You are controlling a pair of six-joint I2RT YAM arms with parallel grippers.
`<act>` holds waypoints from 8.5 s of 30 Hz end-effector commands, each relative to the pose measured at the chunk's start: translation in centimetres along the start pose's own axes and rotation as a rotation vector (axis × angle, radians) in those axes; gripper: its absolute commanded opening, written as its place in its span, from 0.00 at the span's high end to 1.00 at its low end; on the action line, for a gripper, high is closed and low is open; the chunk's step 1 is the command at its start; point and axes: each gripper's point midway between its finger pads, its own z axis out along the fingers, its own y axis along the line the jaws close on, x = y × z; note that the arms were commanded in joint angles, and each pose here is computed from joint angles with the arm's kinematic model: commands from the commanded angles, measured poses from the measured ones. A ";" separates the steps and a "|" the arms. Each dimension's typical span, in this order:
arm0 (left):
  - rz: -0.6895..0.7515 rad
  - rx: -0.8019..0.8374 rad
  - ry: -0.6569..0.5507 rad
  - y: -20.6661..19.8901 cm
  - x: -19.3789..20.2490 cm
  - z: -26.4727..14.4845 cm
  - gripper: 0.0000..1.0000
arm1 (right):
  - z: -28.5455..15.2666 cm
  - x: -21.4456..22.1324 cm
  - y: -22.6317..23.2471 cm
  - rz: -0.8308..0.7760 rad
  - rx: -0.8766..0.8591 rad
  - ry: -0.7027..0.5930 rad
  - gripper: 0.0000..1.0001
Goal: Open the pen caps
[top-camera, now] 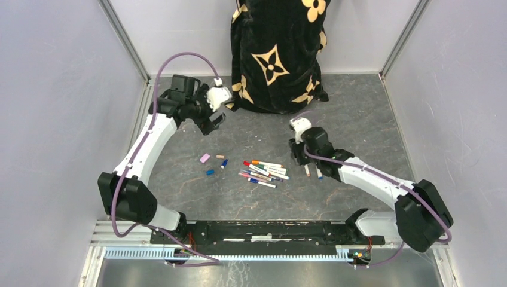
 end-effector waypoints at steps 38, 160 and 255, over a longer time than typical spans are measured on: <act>-0.179 0.043 -0.158 0.4 -1.3 -4.9 0.00 | -1.1 9.9 18.9 -0.497 -0.385 0.082 0.73; 0.198 0.439 0.117 -13.0 10.1 8.2 0.98 | -0.4 2.4 -2.8 0.220 0.001 0.076 1.00; 0.151 0.408 -0.286 -11.2 -0.1 -1.8 0.00 | -0.9 -5.9 17.0 -0.146 -0.751 0.067 1.00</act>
